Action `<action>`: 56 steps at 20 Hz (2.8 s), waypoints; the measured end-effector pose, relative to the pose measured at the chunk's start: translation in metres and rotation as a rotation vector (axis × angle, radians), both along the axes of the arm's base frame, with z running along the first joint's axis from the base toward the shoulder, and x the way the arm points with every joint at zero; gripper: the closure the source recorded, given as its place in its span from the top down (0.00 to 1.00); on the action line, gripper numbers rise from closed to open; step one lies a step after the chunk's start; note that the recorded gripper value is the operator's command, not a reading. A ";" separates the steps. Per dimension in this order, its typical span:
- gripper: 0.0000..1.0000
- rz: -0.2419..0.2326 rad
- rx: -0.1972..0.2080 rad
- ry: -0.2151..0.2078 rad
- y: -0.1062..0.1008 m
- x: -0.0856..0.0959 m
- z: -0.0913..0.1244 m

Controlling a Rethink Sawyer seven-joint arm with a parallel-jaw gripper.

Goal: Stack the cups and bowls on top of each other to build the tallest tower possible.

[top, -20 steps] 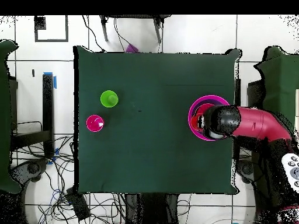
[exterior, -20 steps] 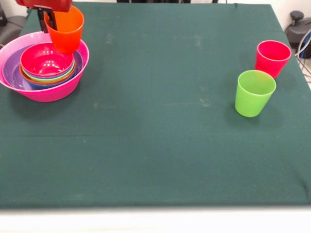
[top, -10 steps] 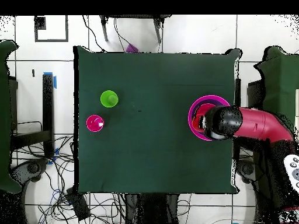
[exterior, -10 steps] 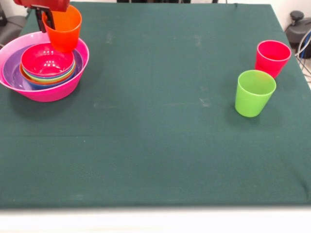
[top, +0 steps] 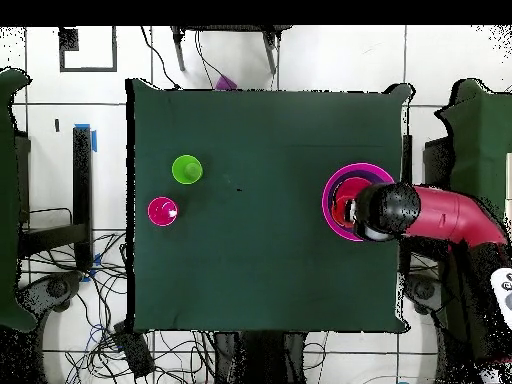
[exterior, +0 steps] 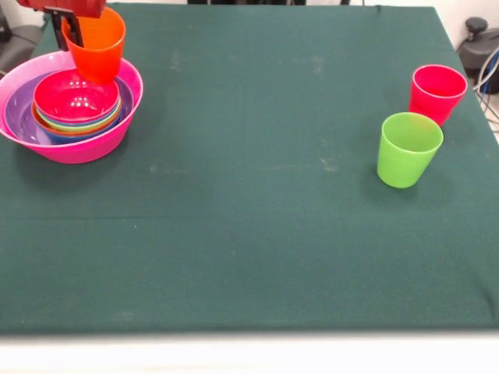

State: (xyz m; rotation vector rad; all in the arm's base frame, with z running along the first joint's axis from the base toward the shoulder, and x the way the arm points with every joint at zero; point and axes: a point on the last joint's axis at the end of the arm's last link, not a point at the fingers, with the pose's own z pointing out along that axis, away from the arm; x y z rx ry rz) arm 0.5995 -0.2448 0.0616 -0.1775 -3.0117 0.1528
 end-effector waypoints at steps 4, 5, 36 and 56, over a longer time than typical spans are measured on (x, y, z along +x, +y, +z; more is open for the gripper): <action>0.00 -0.008 0.001 0.000 -0.005 -0.002 -0.001; 0.00 -0.012 0.002 -0.001 -0.007 -0.003 0.000; 0.00 0.031 -0.043 -0.032 -0.022 0.003 -0.002; 0.00 0.023 -0.056 -0.041 -0.029 0.014 0.006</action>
